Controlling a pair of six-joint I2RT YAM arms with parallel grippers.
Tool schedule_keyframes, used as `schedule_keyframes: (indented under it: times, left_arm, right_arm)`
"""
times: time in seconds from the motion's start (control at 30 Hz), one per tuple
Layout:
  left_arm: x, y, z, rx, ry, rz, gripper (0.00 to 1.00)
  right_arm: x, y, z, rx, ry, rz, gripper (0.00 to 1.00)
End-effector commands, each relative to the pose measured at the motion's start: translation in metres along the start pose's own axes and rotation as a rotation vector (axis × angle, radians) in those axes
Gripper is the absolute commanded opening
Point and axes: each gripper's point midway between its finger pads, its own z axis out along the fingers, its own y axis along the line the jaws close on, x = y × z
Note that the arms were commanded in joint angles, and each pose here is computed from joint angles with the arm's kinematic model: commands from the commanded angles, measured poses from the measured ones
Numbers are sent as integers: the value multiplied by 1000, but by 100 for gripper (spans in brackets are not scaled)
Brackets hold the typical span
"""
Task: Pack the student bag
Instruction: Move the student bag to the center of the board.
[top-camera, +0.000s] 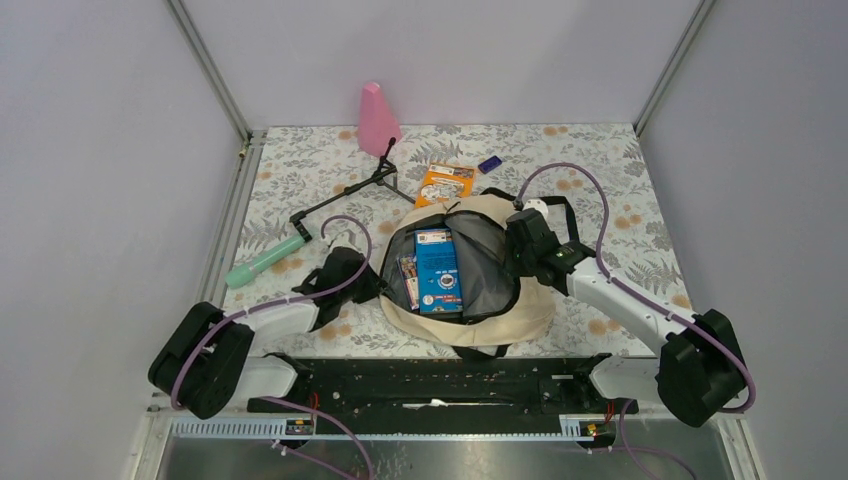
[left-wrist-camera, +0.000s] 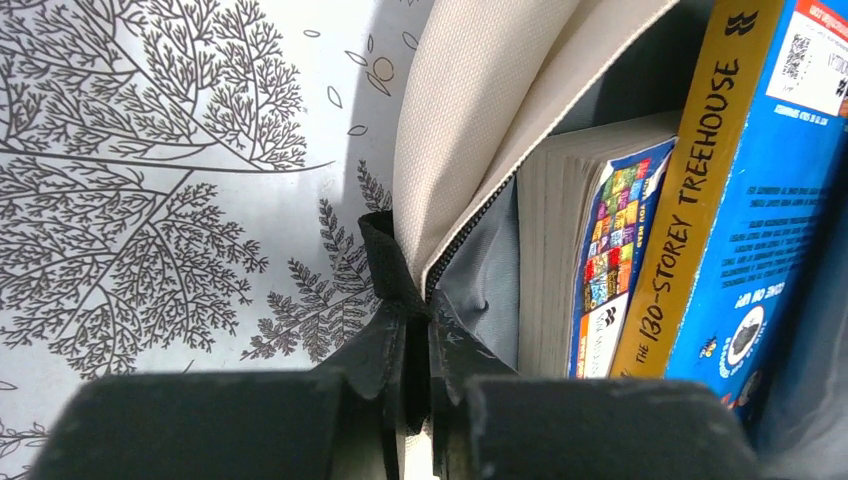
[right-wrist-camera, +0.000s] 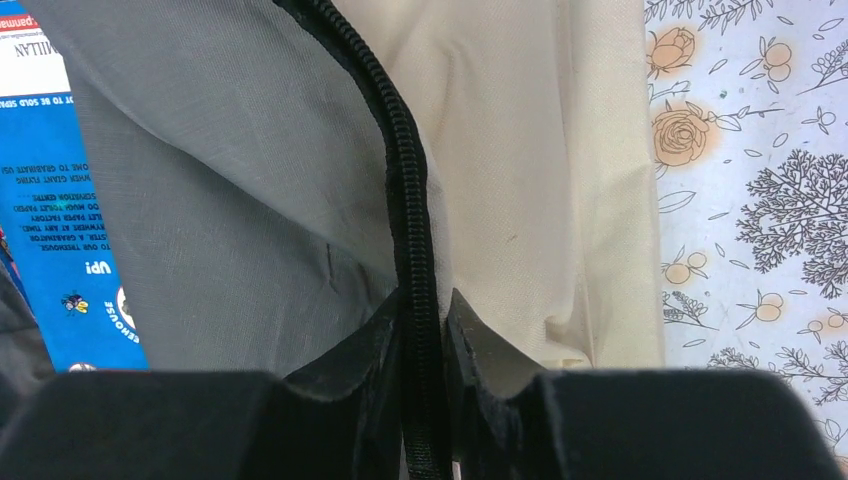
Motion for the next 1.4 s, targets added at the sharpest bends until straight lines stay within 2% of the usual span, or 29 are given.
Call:
schedule_keyframes:
  times: [0.0, 0.33, 0.37, 0.4, 0.43, 0.47, 0.5, 0.57, 0.6, 0.73, 0.87, 1.0, 1.23, 1.37]
  left_arm:
    - [10, -4, -9, 62, 18, -26, 0]
    - [45, -9, -62, 164, 73, -73, 0]
    - [46, -10, -66, 176, 80, -79, 3]
    - [47, -13, -69, 189, 85, -82, 14]
    - [47, -15, -72, 196, 91, -82, 30]
    - [45, -17, -77, 200, 90, -80, 51]
    - [41, -19, -81, 195, 80, -70, 62]
    - [20, -34, -100, 215, 22, -41, 75]
    - [10, -39, -110, 216, -5, -21, 81]
    - [-35, -70, -153, 247, -116, 89, 96]
    - [-74, -98, -158, 236, -155, 183, 99]
    - [-112, -127, -125, 255, -137, 215, 99]
    - [-187, -160, -40, 290, -137, 225, 98]
    - [-206, -152, 17, 262, -101, 227, 96]
  right_arm:
    - [12, -21, -2, 84, 16, 2, 24]
    - [51, -36, -4, 101, 70, 63, 20]
    - [53, -36, -5, 93, 69, 72, 21]
    - [55, -36, -8, 84, 71, 74, 23]
    - [55, -35, -11, 74, 72, 75, 27]
    - [54, -34, -17, 64, 74, 69, 34]
    - [48, -30, -25, 38, 65, 63, 43]
    - [35, -25, -43, 4, 42, 41, 67]
    - [29, -25, -54, -3, 36, 25, 74]
    - [-10, -19, -94, -46, -66, -23, 96]
    - [-56, -2, -118, -121, -127, -14, 100]
    - [-101, 21, -110, -184, -149, -7, 100]
    - [-173, 51, -46, -301, -140, 149, 97]
    - [-192, 61, 8, -328, -96, 210, 94]
